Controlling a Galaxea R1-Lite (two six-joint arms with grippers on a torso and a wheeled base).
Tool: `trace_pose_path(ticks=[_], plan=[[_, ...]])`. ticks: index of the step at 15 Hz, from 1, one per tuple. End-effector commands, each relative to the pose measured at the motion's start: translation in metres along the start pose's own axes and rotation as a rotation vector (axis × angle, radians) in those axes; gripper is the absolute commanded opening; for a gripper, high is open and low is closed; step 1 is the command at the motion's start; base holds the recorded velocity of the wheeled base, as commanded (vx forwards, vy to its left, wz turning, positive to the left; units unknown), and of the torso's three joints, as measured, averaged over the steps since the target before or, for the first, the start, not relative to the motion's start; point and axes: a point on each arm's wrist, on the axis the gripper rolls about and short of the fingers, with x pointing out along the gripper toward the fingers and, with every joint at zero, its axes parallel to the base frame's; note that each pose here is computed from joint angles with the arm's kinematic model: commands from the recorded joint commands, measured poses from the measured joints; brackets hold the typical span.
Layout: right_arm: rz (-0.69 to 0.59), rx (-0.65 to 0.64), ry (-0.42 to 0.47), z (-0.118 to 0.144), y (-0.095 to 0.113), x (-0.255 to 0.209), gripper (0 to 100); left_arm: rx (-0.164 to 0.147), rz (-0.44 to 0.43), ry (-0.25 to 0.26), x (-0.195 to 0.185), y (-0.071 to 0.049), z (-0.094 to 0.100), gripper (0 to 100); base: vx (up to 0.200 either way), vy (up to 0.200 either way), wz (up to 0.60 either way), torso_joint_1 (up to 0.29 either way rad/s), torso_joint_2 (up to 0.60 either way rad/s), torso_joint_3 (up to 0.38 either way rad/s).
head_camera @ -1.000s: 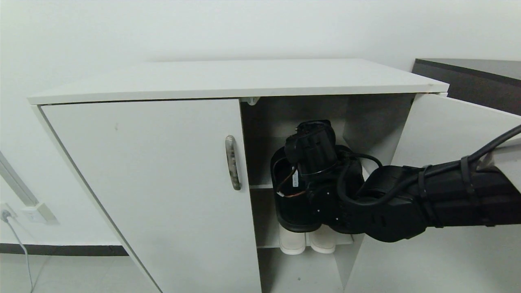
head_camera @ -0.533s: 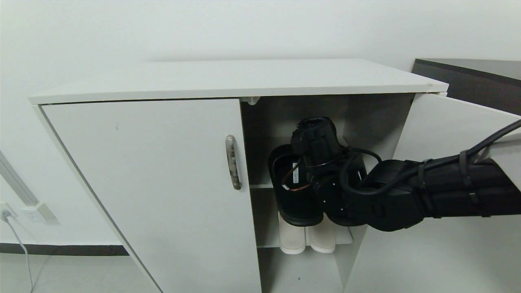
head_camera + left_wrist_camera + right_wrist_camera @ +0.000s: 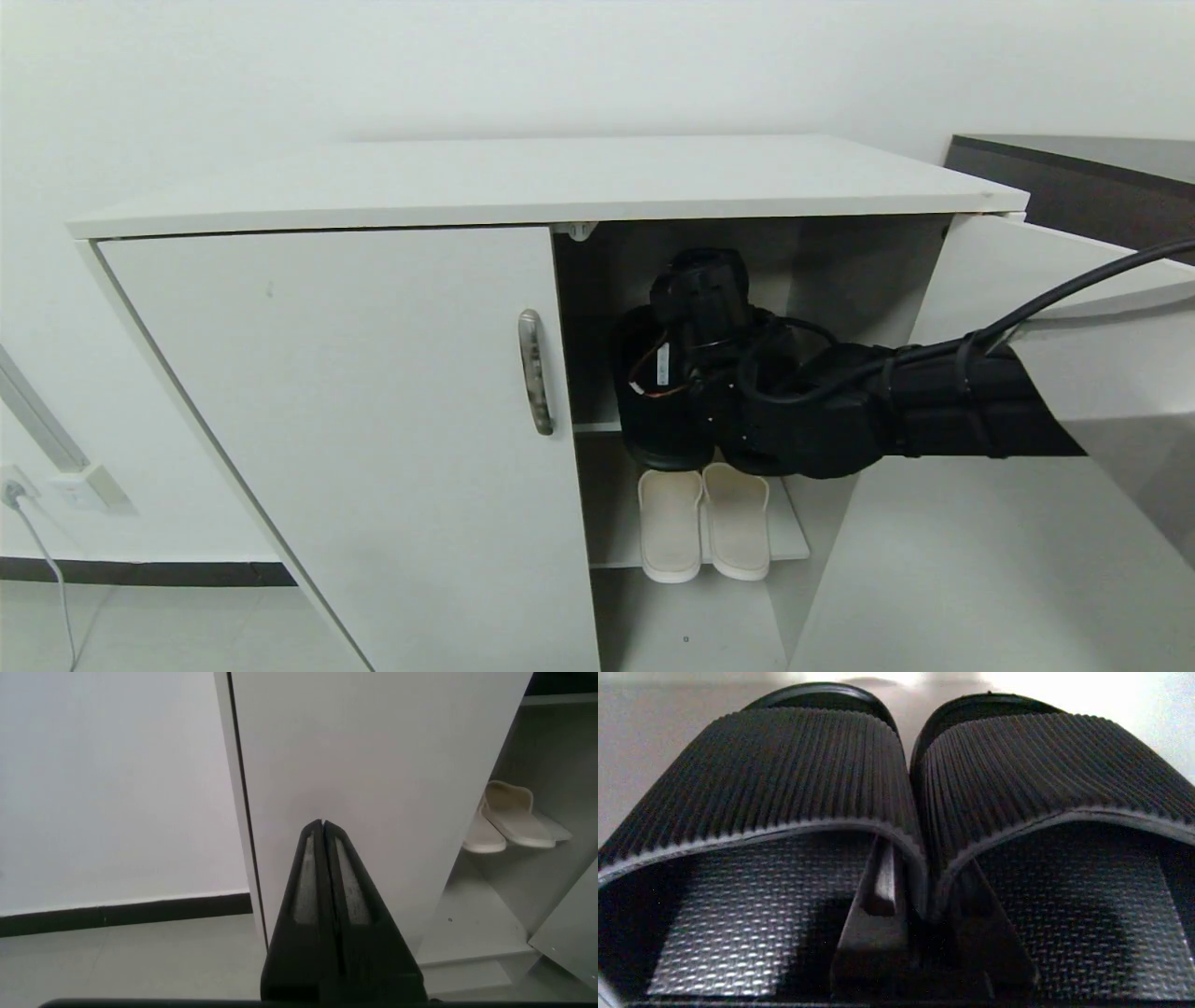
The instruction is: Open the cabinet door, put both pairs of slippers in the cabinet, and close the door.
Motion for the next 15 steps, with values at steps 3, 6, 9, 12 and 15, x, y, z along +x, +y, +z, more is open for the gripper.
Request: trace_pose_path(ticks=[3, 6, 9, 12, 15], plan=[[-0.057, -0.020, -0.003, -0.010, 0.002, 0.024, 0, 0.000, 0.000, 0.000, 0.000, 0.000, 0.000, 0, 0.000, 0.000, 0.00, 0.000, 0.00, 0.000], [-0.067, -0.027, -0.006, -0.012, 0.003, 0.029, 0, 0.000, -0.002, 0.000, 0.000, 0.000, 0.000, 0, 0.000, 0.000, 0.00, 0.000, 0.00, 0.000], [-0.080, -0.043, -0.013, -0.011, 0.001, 0.037, 0, 0.002, 0.000, 0.000, 0.000, 0.000, 0.000, 0, 0.000, 0.000, 0.00, 0.000, 0.00, 0.000], [-0.088, -0.046, -0.030, -0.005, 0.000, 0.043, 0, 0.002, 0.000, 0.000, 0.000, 0.000, 0.000, 0, 0.000, 0.000, 0.00, 0.000, 0.00, 0.000], [-0.085, -0.052, -0.029, -0.004, 0.000, 0.043, 0, 0.002, 0.000, 0.000, 0.000, 0.000, 0.000, 0, 0.000, 0.000, 0.00, 0.000, 0.00, 0.000]])
